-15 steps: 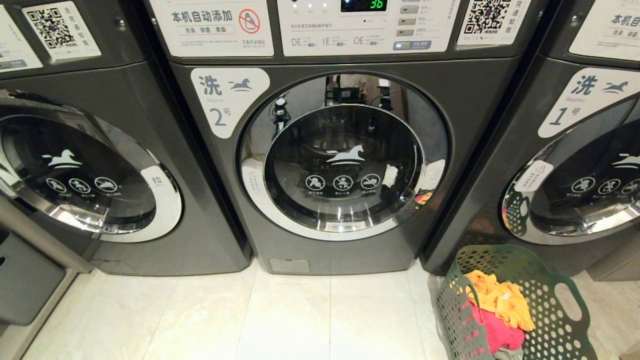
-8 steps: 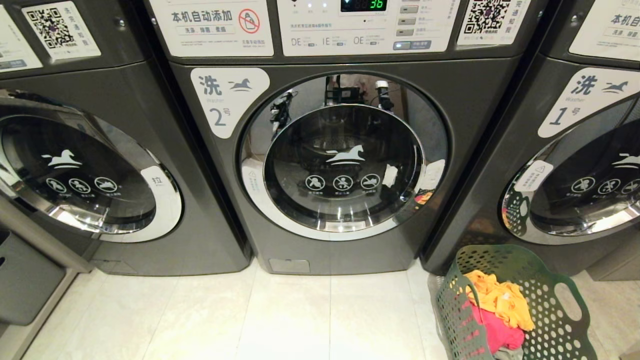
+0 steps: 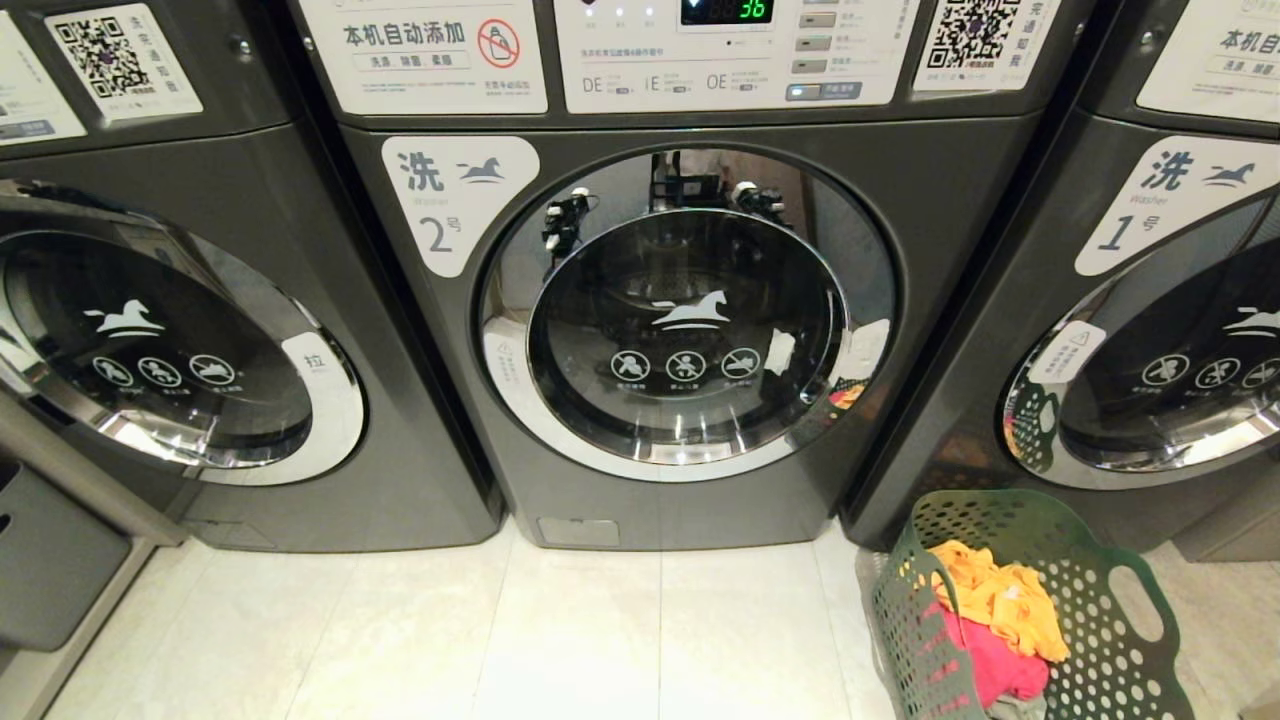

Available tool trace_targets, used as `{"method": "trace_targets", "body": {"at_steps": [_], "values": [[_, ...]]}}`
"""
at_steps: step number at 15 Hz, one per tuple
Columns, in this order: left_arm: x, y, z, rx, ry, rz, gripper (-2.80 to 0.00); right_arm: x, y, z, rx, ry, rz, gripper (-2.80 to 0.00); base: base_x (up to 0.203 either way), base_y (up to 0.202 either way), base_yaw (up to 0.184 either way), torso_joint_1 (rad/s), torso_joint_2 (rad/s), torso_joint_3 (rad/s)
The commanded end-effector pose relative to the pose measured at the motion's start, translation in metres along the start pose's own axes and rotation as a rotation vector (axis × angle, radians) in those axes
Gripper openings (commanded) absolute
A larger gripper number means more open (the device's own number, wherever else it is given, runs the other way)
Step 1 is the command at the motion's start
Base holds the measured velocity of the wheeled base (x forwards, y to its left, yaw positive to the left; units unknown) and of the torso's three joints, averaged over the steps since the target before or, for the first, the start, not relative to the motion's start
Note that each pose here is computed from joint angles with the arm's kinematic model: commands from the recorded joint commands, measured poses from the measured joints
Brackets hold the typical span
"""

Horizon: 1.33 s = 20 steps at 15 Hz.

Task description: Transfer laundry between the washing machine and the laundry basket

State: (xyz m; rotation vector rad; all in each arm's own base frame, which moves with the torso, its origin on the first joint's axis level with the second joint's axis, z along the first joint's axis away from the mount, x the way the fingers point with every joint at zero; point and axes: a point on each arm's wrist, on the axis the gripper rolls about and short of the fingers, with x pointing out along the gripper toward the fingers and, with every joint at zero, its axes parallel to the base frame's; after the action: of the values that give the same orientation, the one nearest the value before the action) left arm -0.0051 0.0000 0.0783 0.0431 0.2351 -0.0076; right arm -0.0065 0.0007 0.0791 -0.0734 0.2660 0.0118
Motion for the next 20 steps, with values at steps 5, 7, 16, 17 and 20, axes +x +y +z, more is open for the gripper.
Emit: {"method": "trace_targets", "body": {"at_steps": [5, 7, 16, 17, 20], "values": [[-0.0163, -0.0007, -0.0070, 0.023, -0.239, -0.001, -2.80, -0.0162, 0.0007, -0.0083, -0.016, -0.236, 0.011, -2.80, 0.000, 0.000, 0.000, 0.000, 0.00, 0.000], [-0.0163, -0.0007, -0.0070, 0.023, -0.239, -0.001, -2.80, -0.0162, 0.0008, -0.0083, -0.024, -0.236, 0.015, -2.80, 0.000, 0.000, 0.000, 0.000, 0.00, 0.000], [-0.0163, -0.0007, -0.0070, 0.025, -0.239, -0.001, -2.80, -0.0157, 0.0008, -0.0084, -0.040, -0.244, 0.014, -2.80, 0.000, 0.000, 0.000, 0.000, 0.00, 0.000], [-0.0163, -0.0007, -0.0070, 0.025, -0.239, -0.001, -2.80, -0.0157, 0.0008, -0.0084, -0.039, -0.244, 0.013, -2.80, 0.000, 0.000, 0.000, 0.000, 0.00, 0.000], [-0.0163, -0.0007, -0.0070, 0.025, -0.239, -0.001, -2.80, -0.0157, 0.0007, -0.0084, -0.038, -0.244, 0.011, -2.80, 0.000, 0.000, 0.000, 0.000, 0.00, 0.000]]}}
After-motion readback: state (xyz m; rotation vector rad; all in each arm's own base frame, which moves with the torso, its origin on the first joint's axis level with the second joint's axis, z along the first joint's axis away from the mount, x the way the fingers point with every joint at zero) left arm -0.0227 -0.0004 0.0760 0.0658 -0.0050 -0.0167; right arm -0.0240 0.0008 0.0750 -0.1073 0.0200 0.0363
